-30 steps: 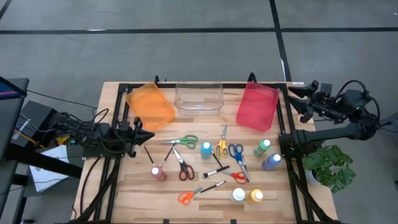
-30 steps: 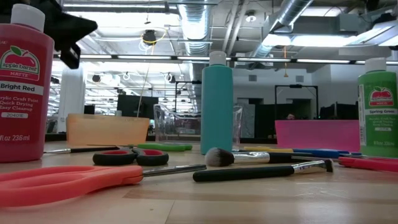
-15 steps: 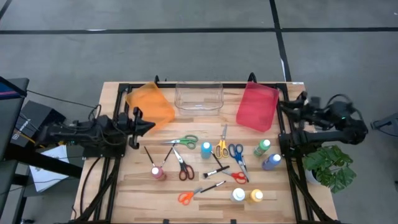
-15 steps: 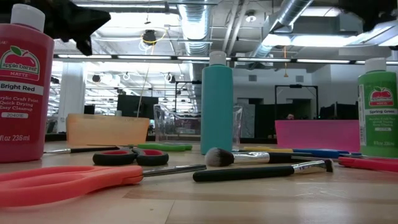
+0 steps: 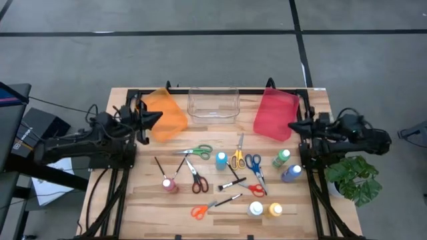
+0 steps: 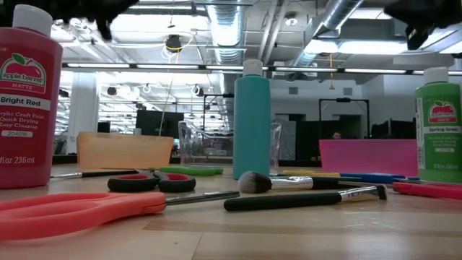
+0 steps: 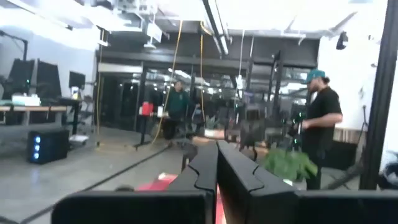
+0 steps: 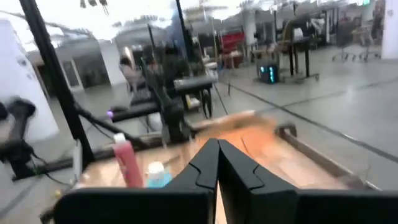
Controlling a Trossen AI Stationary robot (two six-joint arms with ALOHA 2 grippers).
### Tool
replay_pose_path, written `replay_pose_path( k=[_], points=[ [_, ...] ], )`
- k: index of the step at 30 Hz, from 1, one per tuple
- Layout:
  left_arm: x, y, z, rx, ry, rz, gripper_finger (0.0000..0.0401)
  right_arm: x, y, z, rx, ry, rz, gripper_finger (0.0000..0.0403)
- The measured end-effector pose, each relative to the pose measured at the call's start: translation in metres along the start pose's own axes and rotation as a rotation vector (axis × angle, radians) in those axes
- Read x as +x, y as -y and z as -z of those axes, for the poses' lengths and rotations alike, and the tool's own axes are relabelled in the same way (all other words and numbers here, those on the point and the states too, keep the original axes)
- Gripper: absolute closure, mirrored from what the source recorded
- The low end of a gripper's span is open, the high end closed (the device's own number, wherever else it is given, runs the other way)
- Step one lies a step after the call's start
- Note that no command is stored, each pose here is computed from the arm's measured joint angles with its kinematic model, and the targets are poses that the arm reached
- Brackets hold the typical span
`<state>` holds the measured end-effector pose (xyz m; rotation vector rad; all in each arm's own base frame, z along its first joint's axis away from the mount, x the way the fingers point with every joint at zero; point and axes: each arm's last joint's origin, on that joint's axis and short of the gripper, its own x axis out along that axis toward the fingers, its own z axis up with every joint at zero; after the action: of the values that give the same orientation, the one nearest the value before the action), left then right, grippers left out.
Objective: Pick & Place Paint Supplies
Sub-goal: Put the light blue paint bottle into the orange bin
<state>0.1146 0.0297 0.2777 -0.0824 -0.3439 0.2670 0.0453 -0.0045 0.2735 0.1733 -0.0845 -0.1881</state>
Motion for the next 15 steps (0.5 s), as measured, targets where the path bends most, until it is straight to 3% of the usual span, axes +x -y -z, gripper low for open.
replay_pose_path(
  k=[7, 15],
  points=[
    [0.049, 0.007, -0.045, 0.010, -0.177, -0.052, 0.0401, -0.002, 0.001, -0.008, 0.009, 0.058, 0.048, 0.0394],
    [0.098, 0.010, -0.053, -0.021, -0.517, -0.163, 0.0398, -0.002, 0.003, -0.008, 0.027, 0.065, 0.116, 0.0394]
  ],
)
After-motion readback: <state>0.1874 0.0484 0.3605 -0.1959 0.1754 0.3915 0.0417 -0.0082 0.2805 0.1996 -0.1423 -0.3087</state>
